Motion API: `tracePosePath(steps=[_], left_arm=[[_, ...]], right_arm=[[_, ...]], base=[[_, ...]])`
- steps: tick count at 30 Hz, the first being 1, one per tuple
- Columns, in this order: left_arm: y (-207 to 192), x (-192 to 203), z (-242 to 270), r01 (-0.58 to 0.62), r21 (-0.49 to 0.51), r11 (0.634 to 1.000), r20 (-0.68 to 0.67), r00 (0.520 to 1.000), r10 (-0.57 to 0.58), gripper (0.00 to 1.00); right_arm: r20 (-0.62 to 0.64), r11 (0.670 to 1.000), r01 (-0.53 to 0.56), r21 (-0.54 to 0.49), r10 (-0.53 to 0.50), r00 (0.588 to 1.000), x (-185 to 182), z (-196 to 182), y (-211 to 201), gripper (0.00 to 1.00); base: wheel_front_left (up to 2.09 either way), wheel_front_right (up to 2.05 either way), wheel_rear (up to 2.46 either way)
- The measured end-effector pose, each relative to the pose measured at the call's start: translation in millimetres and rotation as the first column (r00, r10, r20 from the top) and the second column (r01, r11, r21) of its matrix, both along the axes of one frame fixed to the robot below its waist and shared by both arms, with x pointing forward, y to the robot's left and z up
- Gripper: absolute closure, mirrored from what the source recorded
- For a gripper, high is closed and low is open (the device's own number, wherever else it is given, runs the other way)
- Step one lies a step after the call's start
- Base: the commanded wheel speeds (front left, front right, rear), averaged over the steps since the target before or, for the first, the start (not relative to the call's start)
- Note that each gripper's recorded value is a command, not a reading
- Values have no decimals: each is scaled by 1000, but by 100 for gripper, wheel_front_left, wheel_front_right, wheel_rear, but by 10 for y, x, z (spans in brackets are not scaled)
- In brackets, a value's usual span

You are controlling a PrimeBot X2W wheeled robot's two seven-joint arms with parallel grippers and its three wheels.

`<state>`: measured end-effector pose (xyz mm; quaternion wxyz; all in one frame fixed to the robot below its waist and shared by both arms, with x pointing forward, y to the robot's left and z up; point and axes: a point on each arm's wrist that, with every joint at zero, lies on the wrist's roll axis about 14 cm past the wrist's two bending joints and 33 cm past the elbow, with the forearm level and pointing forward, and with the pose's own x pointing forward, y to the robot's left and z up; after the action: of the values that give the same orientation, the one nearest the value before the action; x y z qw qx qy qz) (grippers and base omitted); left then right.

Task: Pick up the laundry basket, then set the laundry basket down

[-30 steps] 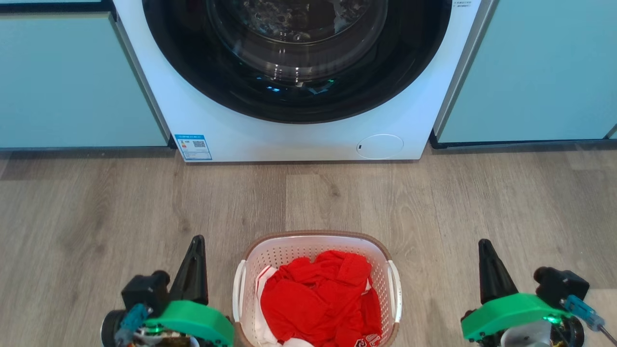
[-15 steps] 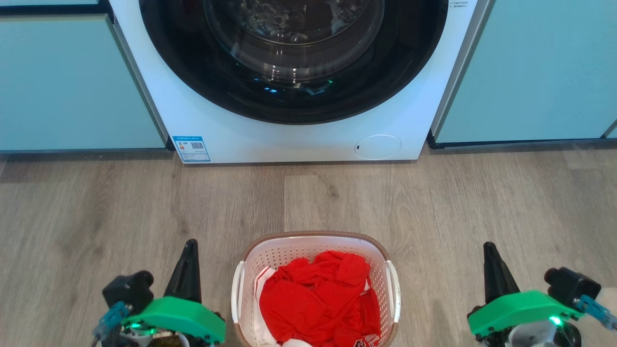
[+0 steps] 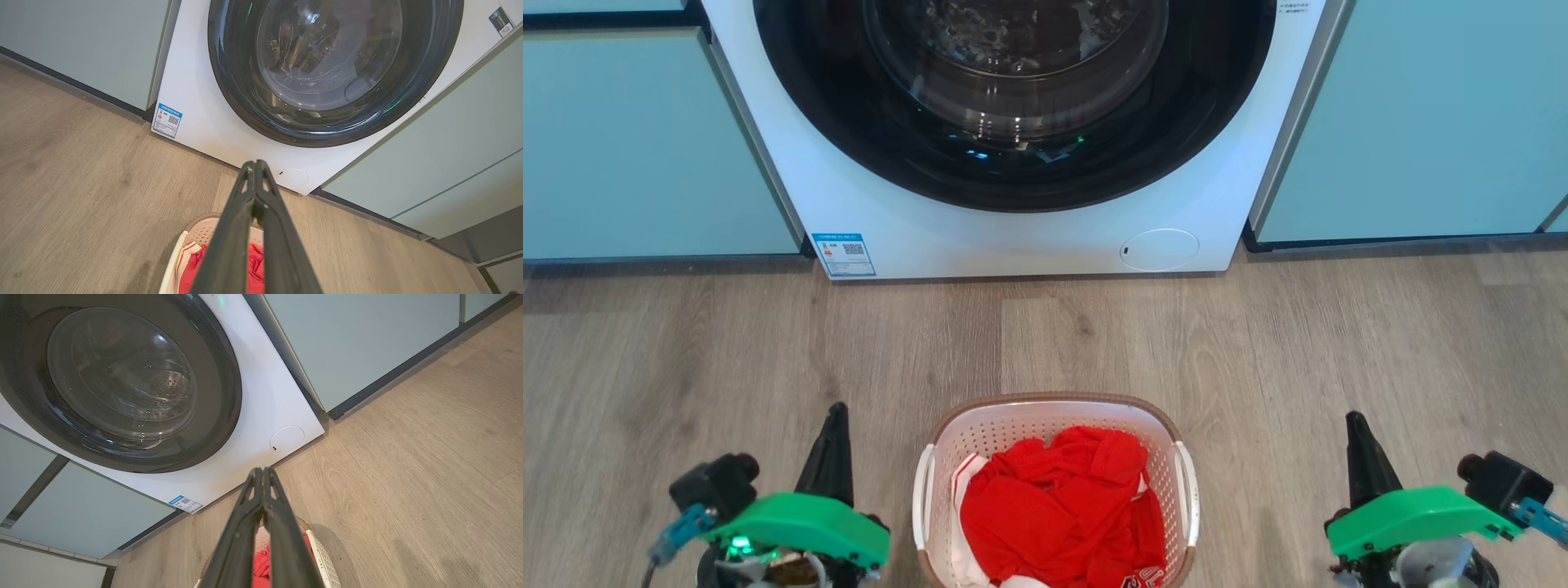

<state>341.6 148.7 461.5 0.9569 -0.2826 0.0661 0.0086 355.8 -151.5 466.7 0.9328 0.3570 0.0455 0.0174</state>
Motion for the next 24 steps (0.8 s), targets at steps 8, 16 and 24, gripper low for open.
tracePosePath(steps=[8, 16, 24], left_arm=[[41, 12, -23, -19, -86, 996, -21, 1000, 17, 100], [74, 63, -3, -32, -173, 984, -25, 999, 28, 100], [95, 67, -38, -45, -248, 968, -48, 998, 34, 100]], right_arm=[[-14, 997, 25, 72, -24, 1000, 19, -2, -59, 100], [-30, 989, 43, 145, -39, 999, 41, -3, -106, 100], [-49, 977, 61, 207, -52, 997, 35, -23, -146, 100]], base=[[0, 0, 0], [0, 0, 0], [0, 0, 0]])
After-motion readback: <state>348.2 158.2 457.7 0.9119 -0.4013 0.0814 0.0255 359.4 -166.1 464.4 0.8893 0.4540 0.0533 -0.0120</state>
